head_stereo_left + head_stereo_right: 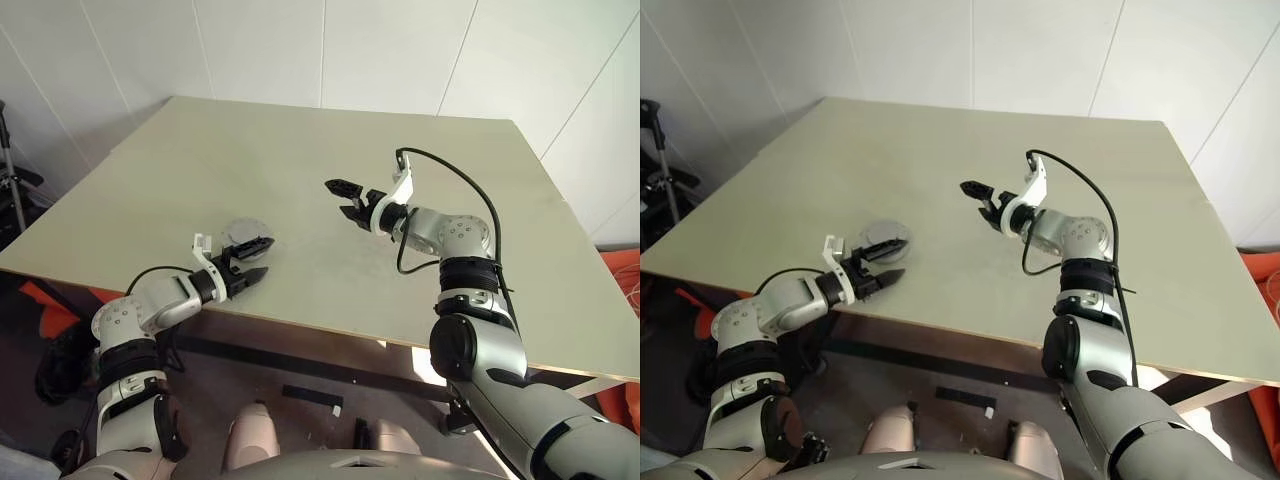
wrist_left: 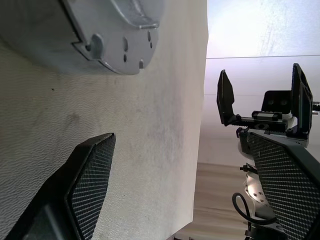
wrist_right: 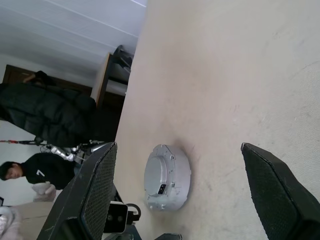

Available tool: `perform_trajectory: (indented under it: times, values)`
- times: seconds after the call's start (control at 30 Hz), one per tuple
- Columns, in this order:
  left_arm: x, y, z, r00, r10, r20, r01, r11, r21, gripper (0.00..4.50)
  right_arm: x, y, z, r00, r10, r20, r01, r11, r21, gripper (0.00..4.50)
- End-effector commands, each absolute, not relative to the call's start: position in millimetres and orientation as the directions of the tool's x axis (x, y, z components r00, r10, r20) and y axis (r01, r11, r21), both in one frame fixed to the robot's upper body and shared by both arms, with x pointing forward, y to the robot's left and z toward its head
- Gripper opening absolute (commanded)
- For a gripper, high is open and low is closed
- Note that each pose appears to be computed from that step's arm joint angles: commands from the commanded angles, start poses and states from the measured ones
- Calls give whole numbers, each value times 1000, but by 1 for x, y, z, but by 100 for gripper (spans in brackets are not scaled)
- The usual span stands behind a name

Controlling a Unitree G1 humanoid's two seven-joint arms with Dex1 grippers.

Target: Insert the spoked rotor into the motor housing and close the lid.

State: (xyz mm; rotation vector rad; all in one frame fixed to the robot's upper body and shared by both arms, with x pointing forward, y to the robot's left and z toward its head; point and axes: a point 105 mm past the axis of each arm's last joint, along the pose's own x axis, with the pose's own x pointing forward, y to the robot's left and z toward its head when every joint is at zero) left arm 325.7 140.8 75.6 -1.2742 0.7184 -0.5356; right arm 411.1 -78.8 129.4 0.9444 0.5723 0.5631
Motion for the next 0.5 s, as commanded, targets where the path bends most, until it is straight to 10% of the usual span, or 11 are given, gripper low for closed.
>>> perform_trajectory:
  times: [0.03,0.2,0.5]
  values:
    - [337,130,112,677,-733,-63,99,176,-979,449,417,-77,151,726,672,-145,-249,454,855,450]
    - [349,117,148,669,-742,32,216,153,-964,449,415,-78,156,726,674,-134,-295,482,825,450]
    - [360,121,137,734,-633,-245,433,715,-549,449,418,-112,153,770,607,-199,-443,732,518,450]
